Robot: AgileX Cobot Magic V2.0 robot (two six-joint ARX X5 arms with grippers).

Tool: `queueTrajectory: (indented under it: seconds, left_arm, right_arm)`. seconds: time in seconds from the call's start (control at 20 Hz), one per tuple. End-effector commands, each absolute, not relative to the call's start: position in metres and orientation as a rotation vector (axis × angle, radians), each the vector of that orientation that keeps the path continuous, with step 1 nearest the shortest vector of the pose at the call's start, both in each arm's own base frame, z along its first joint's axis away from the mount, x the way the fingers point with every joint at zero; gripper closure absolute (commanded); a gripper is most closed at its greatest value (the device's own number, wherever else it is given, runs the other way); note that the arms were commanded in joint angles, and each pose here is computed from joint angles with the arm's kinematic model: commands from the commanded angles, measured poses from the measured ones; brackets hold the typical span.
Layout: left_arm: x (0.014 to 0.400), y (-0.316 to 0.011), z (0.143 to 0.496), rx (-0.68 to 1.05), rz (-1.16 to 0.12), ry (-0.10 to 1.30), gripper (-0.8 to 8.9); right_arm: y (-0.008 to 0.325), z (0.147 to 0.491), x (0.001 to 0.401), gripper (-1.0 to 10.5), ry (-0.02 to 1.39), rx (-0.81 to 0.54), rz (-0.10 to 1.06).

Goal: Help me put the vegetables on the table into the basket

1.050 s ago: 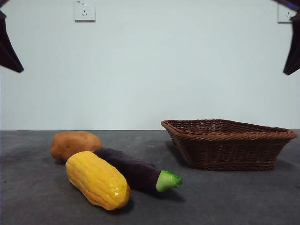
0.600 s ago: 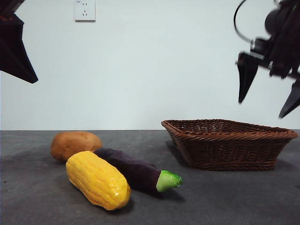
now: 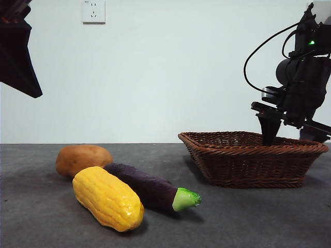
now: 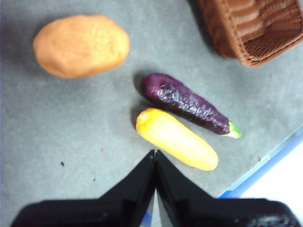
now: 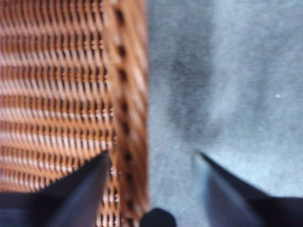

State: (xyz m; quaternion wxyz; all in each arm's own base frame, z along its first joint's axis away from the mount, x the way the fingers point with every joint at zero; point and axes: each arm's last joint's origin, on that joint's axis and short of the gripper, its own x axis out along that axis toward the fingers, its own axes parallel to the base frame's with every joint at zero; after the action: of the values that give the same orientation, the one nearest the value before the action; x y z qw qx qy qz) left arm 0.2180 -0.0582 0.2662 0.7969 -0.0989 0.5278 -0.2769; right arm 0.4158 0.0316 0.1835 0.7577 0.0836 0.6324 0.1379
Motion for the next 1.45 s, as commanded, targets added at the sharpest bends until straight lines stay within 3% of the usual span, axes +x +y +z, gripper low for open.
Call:
queueTrajectory:
  seconds: [0.05,0.25,0.6,1.0,1.2,1.45]
  left_arm:
    - [0.217,-0.06,0.265,-0.201,-0.601,1.149,8.18]
    - [0.213,-0.063,0.263,-0.201,-0.6,1.189,8.18]
    - [0.204,-0.079,0.261,-0.137,-0.581,1.257,8.17]
    - [0.196,-0.099,0.259,-0.255,-0.268,1.312,8.04]
    - [0.189,-0.109,0.258,-0.412,0.086,1.263,8.05]
    - [0.182,-0.135,0.262,-0.542,0.142,1.144,8.15]
  right_arm:
    - [0.034,0.179,0.417,9.6,1.389,0.164,0.313]
    - [0.034,0.187,0.417,9.6,1.399,0.178,0.309]
    - [0.037,0.251,0.415,9.6,1.365,0.168,0.319]
    - [0.035,0.31,0.385,9.6,1.267,0.152,0.332]
    - [0.037,0.332,0.366,9.6,1.239,0.118,0.36]
    - [0.046,0.357,0.343,9.6,1.201,0.077,0.402]
